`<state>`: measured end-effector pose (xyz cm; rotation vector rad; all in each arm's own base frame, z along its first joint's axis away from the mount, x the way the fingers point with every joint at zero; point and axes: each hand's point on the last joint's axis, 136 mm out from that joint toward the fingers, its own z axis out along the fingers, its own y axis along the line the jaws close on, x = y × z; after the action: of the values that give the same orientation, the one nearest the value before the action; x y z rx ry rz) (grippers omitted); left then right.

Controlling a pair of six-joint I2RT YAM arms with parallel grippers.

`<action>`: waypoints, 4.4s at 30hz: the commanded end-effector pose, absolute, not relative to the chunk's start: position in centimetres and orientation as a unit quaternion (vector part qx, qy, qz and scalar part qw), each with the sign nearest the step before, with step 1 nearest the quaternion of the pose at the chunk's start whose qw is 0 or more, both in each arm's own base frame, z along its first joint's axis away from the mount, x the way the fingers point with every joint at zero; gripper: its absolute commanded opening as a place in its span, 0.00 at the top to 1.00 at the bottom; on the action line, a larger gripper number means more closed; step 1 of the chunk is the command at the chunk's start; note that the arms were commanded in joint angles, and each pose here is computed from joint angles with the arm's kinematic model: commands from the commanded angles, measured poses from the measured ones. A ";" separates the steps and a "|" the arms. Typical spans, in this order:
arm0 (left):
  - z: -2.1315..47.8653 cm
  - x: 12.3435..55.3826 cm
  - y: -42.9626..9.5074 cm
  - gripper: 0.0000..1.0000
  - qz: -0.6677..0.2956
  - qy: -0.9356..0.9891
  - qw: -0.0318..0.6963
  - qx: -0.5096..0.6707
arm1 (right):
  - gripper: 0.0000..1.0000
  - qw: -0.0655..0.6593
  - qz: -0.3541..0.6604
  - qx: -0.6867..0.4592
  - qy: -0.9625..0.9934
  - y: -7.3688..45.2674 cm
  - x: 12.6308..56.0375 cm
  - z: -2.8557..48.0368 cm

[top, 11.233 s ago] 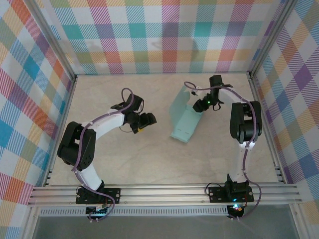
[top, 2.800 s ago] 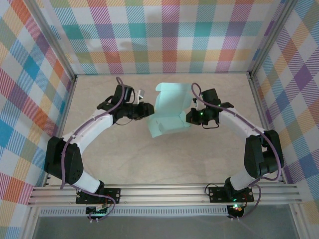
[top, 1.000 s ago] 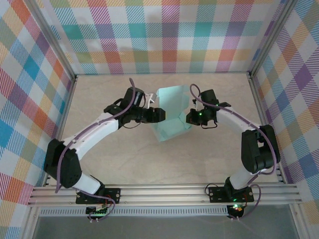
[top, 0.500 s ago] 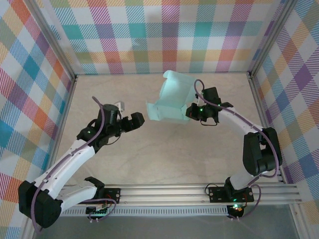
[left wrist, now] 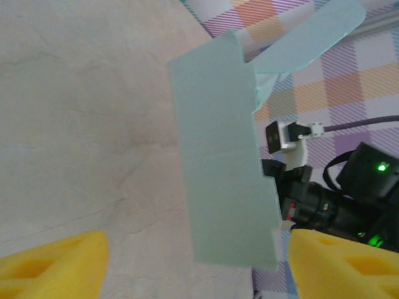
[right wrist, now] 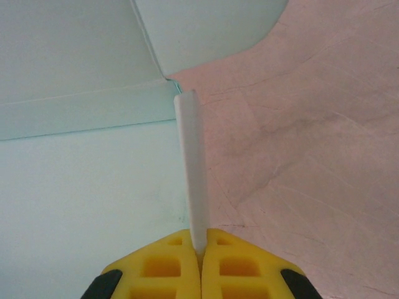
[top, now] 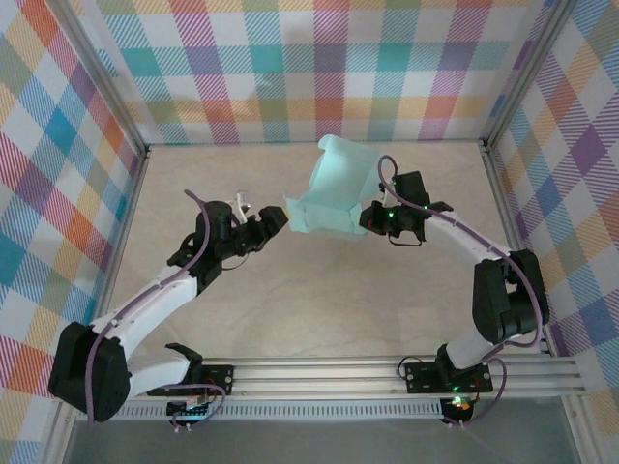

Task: Fold the paper box

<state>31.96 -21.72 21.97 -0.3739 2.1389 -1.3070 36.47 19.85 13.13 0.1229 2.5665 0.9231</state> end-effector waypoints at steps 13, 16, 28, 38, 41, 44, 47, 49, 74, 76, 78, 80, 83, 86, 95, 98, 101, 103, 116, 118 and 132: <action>26.5 34.8 -25.4 0.41 -0.586 0.750 0.290 -0.096 | 1.00 0.198 0.362 0.026 0.911 21.0 36.2 13.9; 26.5 34.8 -25.8 0.45 -0.583 0.756 0.286 -0.087 | 1.00 0.196 0.357 0.021 0.913 21.1 36.1 13.7; 25.2 34.4 -27.8 0.57 -0.573 0.776 0.258 -0.066 | 1.00 0.200 0.294 0.012 0.934 20.4 36.2 12.9; 24.6 33.2 -23.2 0.20 -0.421 0.848 0.322 -0.019 | 1.00 0.219 0.254 -0.009 0.942 19.1 35.8 12.8; 25.9 32.8 -22.9 0.09 -0.374 0.856 0.350 0.067 | 1.00 0.217 0.273 -0.050 0.936 19.9 35.4 13.4; 26.9 32.2 -24.5 0.02 -0.378 0.849 0.333 0.158 | 1.00 0.207 0.279 -0.067 0.935 20.3 35.1 13.4; 26.6 33.8 -24.8 0.00 -0.353 0.862 0.322 0.170 | 1.00 0.209 0.288 -0.083 0.931 20.7 34.9 13.7; 26.3 35.4 -24.9 0.01 -0.353 0.868 0.313 0.154 | 1.00 0.214 0.297 -0.100 0.925 21.0 34.7 14.2; 18.7 39.0 -23.5 0.43 -0.441 0.874 0.167 -0.123 | 1.00 0.390 0.326 -0.179 0.842 21.2 34.1 21.0; 17.8 38.6 -23.7 0.43 -0.438 0.876 0.154 -0.130 | 1.00 0.397 0.331 -0.175 0.838 21.2 34.2 21.5; 17.4 38.4 -23.9 0.43 -0.443 0.874 0.147 -0.135 | 1.00 0.401 0.337 -0.171 0.835 21.3 34.2 21.8; 17.7 38.4 -24.1 0.42 -0.451 0.870 0.146 -0.135 | 1.00 0.402 0.338 -0.169 0.834 21.3 34.3 21.9; 19.9 38.8 -24.0 0.41 -0.455 0.864 0.179 -0.124 | 1.00 0.396 0.325 -0.163 0.843 21.0 34.6 21.3; 23.3 39.2 -22.6 0.33 -0.425 0.865 0.247 -0.104 | 1.00 0.391 0.304 -0.155 0.855 20.4 34.9 20.5; 29.4 36.1 -17.7 0.00 -0.335 0.855 0.391 -0.056 | 1.00 0.336 0.278 -0.083 0.896 19.2 35.7 19.5; 28.7 34.7 -16.4 0.00 -0.337 0.843 0.410 -0.082 | 1.00 0.318 0.316 -0.049 0.892 19.7 36.0 20.2; 27.7 33.8 -15.5 0.00 -0.372 0.823 0.410 -0.131 | 1.00 0.289 0.353 -0.022 0.890 20.3 36.2 20.6; 26.7 33.4 -15.9 0.00 -0.405 0.813 0.389 -0.152 | 1.00 0.281 0.370 -0.015 0.885 20.7 36.3 20.9; 27.4 33.2 -22.4 0.35 -0.556 0.763 0.315 -0.103 | 1.00 0.242 0.375 0.003 0.895 20.9 36.2 19.1; 27.9 33.3 -23.4 0.37 -0.573 0.753 0.306 -0.101 | 1.00 0.241 0.372 0.004 0.896 20.8 36.3 18.8; 26.8 33.0 -28.1 0.59 -0.568 0.779 0.259 -0.066 | 1.00 0.237 0.341 0.002 0.910 20.1 36.1 17.5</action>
<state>33.40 -26.97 25.81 -0.2497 2.1032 -1.5254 35.76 20.13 16.92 0.0211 2.5015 0.9505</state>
